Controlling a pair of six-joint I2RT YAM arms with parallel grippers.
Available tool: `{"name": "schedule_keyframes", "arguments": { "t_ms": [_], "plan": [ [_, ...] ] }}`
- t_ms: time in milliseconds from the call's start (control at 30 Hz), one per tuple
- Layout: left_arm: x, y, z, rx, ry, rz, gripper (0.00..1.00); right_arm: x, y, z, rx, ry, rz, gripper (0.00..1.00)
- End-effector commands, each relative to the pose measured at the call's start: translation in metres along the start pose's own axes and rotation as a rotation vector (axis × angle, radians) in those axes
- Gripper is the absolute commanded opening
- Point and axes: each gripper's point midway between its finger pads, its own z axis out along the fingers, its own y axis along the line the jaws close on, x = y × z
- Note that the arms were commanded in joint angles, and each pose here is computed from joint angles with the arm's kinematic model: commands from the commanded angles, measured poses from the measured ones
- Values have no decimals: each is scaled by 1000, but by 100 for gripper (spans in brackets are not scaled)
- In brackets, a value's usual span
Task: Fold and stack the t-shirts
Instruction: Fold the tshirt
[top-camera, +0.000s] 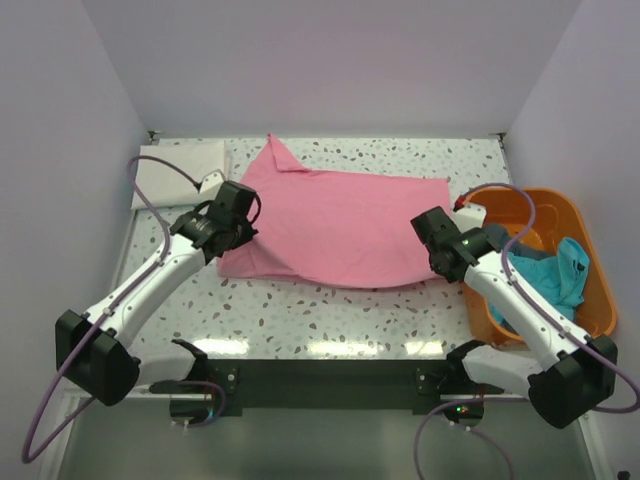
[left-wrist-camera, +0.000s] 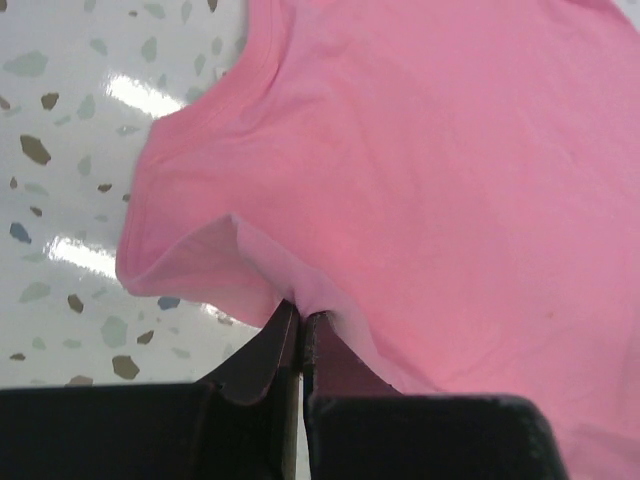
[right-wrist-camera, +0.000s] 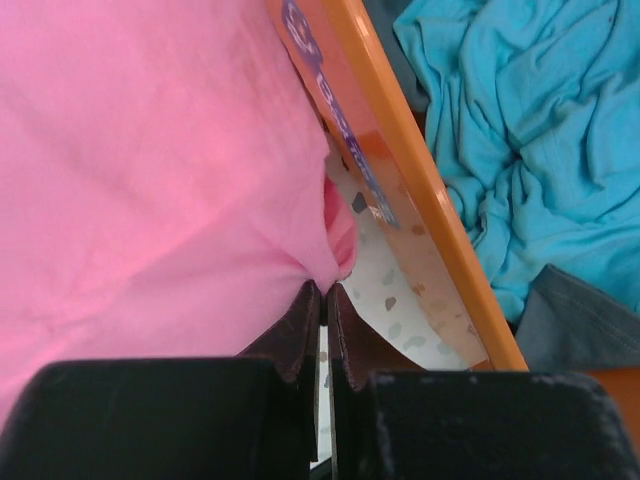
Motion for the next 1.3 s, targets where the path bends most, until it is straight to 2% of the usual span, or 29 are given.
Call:
{"name": "schedule_keyframes", "arguments": {
  "t_ms": [0,233,600,667,700,733,767,800,833,867,967,1000,1033,1100,1167,1200,1267],
  "plan": [
    [-46,-24,8,41,-121,-8,0,-40,6,-2,37,-115,33,0],
    [-66,-52,45,87,-127,59,0,-58,18,14,83,-115,16,0],
    [-70,-62,110,24,-85,74,0,-75,29,44,203,-108,-23,0],
    [-71,-64,121,17,-81,72,8,-77,32,48,221,-110,-31,0],
    [-70,-67,123,29,-76,90,19,-79,33,49,229,-112,-32,1],
    [-73,-69,125,31,-86,93,25,-80,33,51,237,-115,-33,2],
    [-77,-73,130,34,-97,94,35,-82,35,51,242,-119,-33,4],
    [-79,-76,131,37,-99,105,62,-84,34,54,270,-126,-43,7],
    [-79,-75,136,26,-92,109,75,-85,32,54,286,-127,-48,11],
    [-87,-80,133,35,-104,111,98,-90,34,53,292,-133,-45,15],
    [-94,-83,126,44,-111,123,100,-92,34,52,309,-121,-63,37],
    [-95,-84,123,54,-112,122,100,-92,35,50,292,-117,-63,56],
    [-100,-85,114,71,-130,115,100,-94,37,49,277,-119,-66,63],
    [-96,-80,110,74,-124,122,100,-91,40,48,242,-108,-66,70],
    [-94,-74,101,75,-125,117,100,-89,50,43,160,-104,-60,73],
    [-92,-72,99,72,-122,115,100,-88,55,41,125,-99,-63,82],
    [-86,-66,91,79,-113,117,100,-87,70,33,26,-104,-73,90]
  ]
}}
